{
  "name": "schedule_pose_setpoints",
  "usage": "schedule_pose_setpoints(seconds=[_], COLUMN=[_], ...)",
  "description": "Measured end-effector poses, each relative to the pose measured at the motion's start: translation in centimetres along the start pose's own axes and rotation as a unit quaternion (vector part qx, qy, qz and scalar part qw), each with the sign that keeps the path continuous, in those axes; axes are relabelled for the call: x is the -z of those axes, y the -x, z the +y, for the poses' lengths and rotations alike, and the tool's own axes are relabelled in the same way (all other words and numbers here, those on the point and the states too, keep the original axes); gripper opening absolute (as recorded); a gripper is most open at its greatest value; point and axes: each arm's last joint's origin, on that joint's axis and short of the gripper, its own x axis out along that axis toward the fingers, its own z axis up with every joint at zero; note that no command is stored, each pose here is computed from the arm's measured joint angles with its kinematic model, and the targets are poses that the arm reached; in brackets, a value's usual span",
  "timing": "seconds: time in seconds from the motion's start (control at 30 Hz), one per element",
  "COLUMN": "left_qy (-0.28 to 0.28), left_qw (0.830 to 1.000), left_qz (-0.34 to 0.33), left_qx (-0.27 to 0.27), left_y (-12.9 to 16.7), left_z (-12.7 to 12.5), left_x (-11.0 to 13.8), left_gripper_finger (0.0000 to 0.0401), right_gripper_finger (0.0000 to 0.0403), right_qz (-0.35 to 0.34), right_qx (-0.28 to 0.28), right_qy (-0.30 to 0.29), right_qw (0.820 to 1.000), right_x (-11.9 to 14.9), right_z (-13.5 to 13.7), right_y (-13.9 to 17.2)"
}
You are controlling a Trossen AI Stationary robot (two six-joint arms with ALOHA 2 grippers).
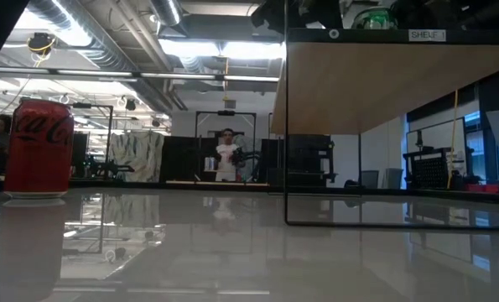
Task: Place canned beverage on shelf
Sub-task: Adjust the silver soda can on the shelf
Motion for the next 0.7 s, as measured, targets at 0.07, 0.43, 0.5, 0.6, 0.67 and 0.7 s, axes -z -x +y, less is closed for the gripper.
schedule_pose_setpoints(seconds=[0.07,0.43,0.5,0.6,0.67,0.7], left_qy=[-0.001,-0.006,-0.007,-0.007,-0.008,-0.008], left_qw=[1.0,1.0,1.0,1.0,1.0,1.0], left_qz=[0.0,0.004,0.006,0.006,0.006,0.006], left_qx=[0.0,0.001,0.0,0.0,0.0,0.0], left_y=[0.0,0.2,0.1,0.2,0.2,0.2], left_z=[0.0,-0.2,-0.1,-0.1,-0.1,-0.1], left_x=[0.0,0.2,0.2,0.2,0.2,0.2], left_gripper_finger=[0.0275,0.0275,0.0275,0.0275,0.0275,0.0275], right_gripper_finger=[0.0397,0.0397,0.0397,0.0397,0.0397,0.0397], right_qz=[0.0,0.006,0.011,0.012,0.009,0.008], right_qx=[0.0,0.0,-0.001,-0.012,-0.015,-0.015], right_qy=[0.0,0.001,0.002,0.002,0.001,0.001], right_qw=[1.0,1.0,1.0,1.0,1.0,1.0], right_x=[0.0,0.0,0.1,0.1,0.1,0.0], right_z=[0.0,-0.3,-0.3,-0.4,-0.4,-0.4], right_y=[0.0,1.2,1.4,1.7,2.0,2.1])
